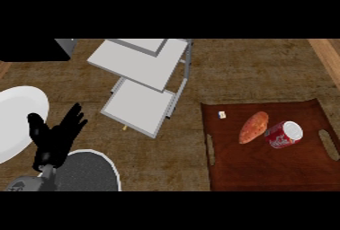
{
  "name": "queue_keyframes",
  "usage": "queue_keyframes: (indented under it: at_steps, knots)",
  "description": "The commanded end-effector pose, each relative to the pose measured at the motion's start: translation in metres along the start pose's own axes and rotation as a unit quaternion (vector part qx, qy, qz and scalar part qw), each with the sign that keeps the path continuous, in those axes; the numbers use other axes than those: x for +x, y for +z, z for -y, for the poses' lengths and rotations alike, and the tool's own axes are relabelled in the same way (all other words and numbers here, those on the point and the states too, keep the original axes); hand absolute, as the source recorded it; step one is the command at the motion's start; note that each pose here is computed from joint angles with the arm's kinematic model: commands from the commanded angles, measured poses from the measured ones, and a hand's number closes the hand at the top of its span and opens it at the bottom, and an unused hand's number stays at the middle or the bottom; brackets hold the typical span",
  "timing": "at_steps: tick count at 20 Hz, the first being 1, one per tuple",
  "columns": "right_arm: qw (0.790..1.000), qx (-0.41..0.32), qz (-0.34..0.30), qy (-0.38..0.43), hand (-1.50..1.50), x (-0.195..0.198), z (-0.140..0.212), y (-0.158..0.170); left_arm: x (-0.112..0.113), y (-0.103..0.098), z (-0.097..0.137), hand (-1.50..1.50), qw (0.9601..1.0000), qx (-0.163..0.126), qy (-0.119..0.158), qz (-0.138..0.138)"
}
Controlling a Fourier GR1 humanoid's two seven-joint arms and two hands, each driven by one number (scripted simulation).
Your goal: Pick the can from the tray and place it in the tiered shelf
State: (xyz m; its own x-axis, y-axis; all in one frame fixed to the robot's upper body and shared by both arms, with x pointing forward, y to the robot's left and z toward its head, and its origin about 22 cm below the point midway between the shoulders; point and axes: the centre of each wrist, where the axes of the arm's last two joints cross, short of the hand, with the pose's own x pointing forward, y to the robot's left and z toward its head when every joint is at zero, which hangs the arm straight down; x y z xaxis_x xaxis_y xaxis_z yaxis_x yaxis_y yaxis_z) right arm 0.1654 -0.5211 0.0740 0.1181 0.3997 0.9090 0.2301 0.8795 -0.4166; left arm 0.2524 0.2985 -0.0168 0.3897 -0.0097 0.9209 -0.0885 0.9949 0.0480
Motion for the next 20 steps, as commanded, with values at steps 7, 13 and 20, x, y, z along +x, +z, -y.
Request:
queue_keyframes:
  at_steps: [7,13,20]
  knots:
    - [0.986,0.149,-0.026,0.069,-1.50,0.100,-0.012,-0.009,-0.010,-0.004,0.007,0.00,0.9996,0.003,0.004,-0.027]
    - [0.985,0.088,-0.087,0.122,-1.50,0.150,-0.039,-0.015,-0.015,0.004,0.005,0.00,0.9997,-0.004,-0.002,-0.025]
    - [0.972,0.061,-0.139,0.179,-1.50,0.184,-0.097,-0.020,0.005,-0.005,0.012,0.00,0.9998,-0.007,-0.006,-0.019]
